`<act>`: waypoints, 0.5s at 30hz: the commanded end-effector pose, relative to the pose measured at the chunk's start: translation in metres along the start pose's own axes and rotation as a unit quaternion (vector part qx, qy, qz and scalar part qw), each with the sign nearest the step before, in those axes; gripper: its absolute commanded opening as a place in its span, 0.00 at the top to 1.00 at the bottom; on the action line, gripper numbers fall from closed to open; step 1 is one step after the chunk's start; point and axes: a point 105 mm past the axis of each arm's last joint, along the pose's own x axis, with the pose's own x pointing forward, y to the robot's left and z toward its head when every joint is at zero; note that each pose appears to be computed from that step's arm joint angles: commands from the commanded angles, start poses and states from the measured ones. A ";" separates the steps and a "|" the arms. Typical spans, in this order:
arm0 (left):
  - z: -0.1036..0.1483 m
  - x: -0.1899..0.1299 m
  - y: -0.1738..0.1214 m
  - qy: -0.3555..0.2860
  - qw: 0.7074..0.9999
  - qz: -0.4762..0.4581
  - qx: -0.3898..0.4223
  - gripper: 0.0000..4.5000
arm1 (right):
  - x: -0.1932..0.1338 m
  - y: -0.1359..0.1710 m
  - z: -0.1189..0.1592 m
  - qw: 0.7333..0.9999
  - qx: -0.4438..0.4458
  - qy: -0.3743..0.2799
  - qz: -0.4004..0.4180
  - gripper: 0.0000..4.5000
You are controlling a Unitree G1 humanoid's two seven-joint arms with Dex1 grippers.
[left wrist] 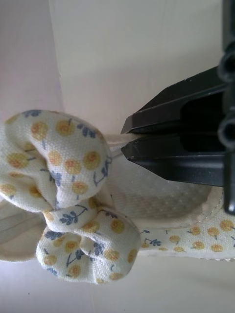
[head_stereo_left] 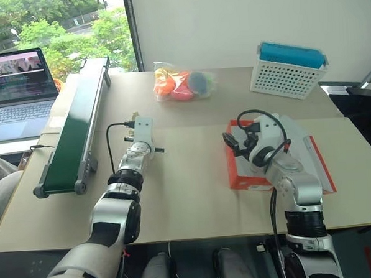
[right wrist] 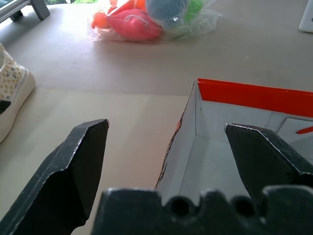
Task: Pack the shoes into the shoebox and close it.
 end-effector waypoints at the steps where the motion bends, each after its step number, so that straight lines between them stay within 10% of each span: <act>1: -0.006 0.000 0.004 0.011 1.000 0.009 -0.001 0.99 | -0.004 -0.002 0.016 0.999 -0.007 -0.031 -0.004 0.00; 15: 0.013 -0.001 0.000 -0.037 0.997 -0.010 -0.071 0.99 | -0.003 -0.002 0.015 1.000 -0.008 -0.030 -0.004 0.00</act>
